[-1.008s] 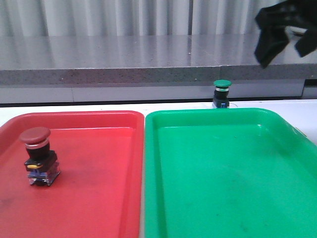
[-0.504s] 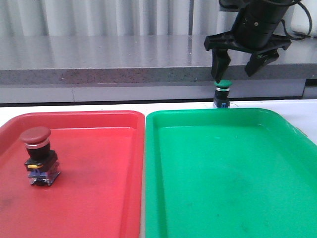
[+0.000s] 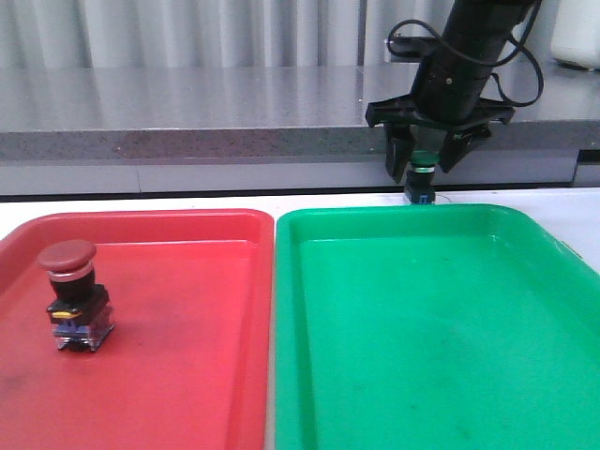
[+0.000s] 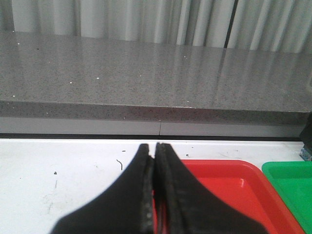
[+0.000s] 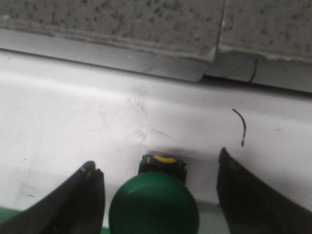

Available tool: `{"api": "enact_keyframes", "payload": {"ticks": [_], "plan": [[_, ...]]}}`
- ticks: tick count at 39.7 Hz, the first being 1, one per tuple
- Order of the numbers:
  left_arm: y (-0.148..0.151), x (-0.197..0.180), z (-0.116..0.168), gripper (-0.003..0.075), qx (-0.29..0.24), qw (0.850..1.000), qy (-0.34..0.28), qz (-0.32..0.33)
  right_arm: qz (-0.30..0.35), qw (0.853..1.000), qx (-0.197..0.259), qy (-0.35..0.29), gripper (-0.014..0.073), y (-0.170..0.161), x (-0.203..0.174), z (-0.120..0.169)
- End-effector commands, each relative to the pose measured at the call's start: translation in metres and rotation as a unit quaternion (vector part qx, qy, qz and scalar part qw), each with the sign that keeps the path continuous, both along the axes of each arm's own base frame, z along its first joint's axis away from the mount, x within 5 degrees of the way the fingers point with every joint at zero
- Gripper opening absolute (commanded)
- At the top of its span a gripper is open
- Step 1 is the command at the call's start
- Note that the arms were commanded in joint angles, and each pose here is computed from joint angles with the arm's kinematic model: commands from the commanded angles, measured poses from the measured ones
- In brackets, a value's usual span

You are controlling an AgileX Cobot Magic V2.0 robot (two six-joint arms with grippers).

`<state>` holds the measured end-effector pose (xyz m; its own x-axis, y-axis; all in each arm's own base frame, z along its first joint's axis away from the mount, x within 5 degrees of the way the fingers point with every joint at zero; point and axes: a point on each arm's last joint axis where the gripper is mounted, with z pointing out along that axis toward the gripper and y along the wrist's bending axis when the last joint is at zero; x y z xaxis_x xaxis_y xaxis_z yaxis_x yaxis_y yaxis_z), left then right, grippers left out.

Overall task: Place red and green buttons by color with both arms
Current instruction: 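Lower the right gripper over the green-capped button and close on it, then lift the green button with the right gripper and lower it into the green tray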

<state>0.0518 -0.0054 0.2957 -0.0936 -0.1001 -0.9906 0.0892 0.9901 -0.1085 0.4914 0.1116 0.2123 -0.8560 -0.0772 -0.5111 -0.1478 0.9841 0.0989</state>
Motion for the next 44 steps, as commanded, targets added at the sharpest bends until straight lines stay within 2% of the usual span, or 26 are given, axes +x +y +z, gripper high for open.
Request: {"api": "enact_keyframes", "payload": {"ticks": [1,8,11,15,21,28,35,42,44], "plan": [[0.000,0.000,0.015,-0.0020,-0.009,0.999,-0.050,0.002,-0.001,0.998,0.012,-0.061,0.0392,0.000,-0.002,0.044],[0.000,0.000,0.015,-0.0020,-0.009,0.999,-0.050,0.002,-0.001,0.998,0.011,-0.055,0.0188,-0.001,-0.002,0.043],[0.000,0.000,0.015,-0.0020,-0.009,0.999,-0.050,0.002,-0.001,0.998,0.011,-0.055,0.0146,-0.001,-0.003,0.044],[0.000,0.000,0.015,-0.0020,-0.009,0.999,-0.050,0.002,0.000,0.998,0.014,-0.067,0.0149,-0.001,-0.005,0.058],[0.000,0.000,0.015,-0.0020,-0.009,0.999,-0.050,0.002,0.000,0.994,0.021,-0.104,0.0149,-0.003,-0.016,0.097],[0.000,0.000,0.015,-0.0020,-0.009,0.999,-0.050,0.002,0.002,0.992,0.027,-0.124,0.0147,-0.009,-0.042,0.143],[0.000,0.000,0.015,-0.0020,-0.009,0.999,-0.050,0.002,0.001,0.989,0.040,-0.143,0.0147,-0.015,-0.077,0.171],[0.000,0.000,0.015,-0.0020,-0.009,0.999,-0.050,0.002,0.007,0.986,0.061,-0.152,0.0147,-0.015,-0.127,0.168],[0.000,0.000,0.015,-0.0020,-0.009,0.999,-0.050,0.002,0.012,0.987,0.063,-0.145,0.0147,-0.012,-0.142,0.157]]}}
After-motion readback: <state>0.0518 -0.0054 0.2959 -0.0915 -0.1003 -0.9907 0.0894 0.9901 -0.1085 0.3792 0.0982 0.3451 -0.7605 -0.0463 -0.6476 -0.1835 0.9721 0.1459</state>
